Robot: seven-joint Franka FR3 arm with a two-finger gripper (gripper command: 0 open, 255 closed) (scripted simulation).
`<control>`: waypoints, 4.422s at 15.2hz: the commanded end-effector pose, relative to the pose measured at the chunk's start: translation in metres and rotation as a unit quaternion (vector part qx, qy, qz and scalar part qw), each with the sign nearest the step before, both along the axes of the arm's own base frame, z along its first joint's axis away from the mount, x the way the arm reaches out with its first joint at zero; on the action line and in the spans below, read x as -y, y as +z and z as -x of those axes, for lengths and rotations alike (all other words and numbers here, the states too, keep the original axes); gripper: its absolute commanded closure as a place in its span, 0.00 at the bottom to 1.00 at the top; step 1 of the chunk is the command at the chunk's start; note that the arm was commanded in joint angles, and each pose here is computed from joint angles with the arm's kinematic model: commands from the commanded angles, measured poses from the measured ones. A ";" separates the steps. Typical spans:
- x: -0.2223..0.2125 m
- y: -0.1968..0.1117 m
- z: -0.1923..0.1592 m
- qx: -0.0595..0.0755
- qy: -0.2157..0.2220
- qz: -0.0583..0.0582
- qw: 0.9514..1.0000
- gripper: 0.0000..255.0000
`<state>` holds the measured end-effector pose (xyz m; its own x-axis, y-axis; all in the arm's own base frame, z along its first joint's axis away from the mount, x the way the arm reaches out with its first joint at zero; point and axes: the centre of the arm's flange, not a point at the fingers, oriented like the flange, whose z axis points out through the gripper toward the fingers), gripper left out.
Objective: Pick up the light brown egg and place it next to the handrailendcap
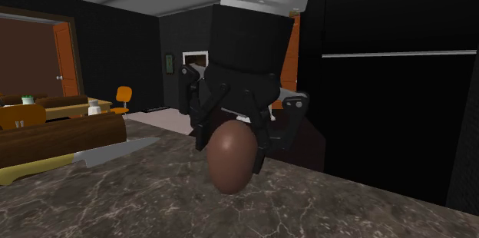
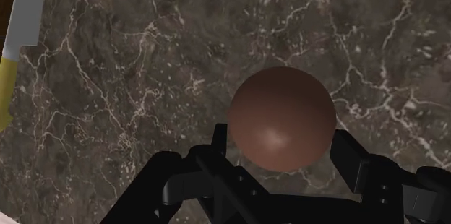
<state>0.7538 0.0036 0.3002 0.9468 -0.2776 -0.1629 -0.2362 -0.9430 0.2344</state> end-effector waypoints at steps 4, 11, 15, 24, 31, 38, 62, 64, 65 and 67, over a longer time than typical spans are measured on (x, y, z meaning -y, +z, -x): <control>-0.001 0.028 0.000 0.000 0.000 0.000 1.000 1.00; -0.001 0.065 0.000 0.000 0.000 0.000 1.000 1.00; 0.012 0.077 0.002 0.000 0.000 0.000 1.000 1.00; 0.129 0.078 0.021 0.000 0.000 0.000 1.000 1.00; 0.221 0.078 0.035 0.000 0.000 0.000 1.000 1.00; 0.302 0.072 0.048 0.000 0.000 0.000 1.000 1.00; 0.302 -0.054 0.048 0.000 0.000 0.000 1.000 1.00; 0.302 -0.065 0.048 0.000 0.000 0.000 1.000 1.00; 0.302 -0.070 0.048 0.000 0.000 0.000 1.000 1.00; 0.302 -0.082 0.048 0.000 0.000 0.000 1.000 1.00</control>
